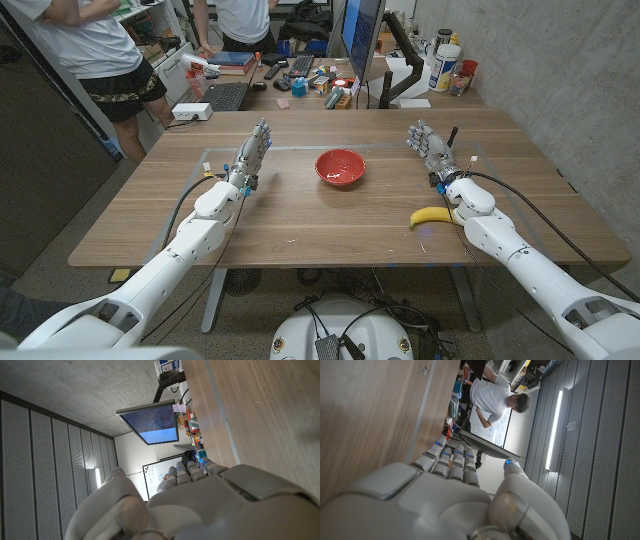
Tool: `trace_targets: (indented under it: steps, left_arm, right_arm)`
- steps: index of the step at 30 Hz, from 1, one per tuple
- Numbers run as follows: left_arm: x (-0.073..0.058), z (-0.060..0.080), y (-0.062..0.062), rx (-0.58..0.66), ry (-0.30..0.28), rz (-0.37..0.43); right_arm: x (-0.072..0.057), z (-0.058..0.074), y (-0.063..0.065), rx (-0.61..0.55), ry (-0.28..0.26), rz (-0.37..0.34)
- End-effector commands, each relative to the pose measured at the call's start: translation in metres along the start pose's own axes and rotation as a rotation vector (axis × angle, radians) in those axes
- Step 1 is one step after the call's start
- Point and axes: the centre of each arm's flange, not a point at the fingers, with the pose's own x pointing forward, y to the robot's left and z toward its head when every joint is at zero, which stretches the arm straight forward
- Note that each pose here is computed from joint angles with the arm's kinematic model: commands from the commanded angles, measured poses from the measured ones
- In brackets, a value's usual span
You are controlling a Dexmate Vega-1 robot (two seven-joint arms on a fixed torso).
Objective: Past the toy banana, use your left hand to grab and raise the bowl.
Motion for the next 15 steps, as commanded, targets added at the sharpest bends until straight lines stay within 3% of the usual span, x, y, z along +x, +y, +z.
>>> trace_targets:
  steps: [1,15]
  left_arm:
    - [0.0004,-0.0022,-0.0013,0.000,0.002,-0.001]
    - [0.0027,-0.0001,0.0008,0.010,-0.002,0.006]
  right_arm:
    - [0.0032,0.0001,-0.0007,0.001,0.004,0.006]
    - [0.0068,-0.0011,0.0009,0.012,-0.001,0.001]
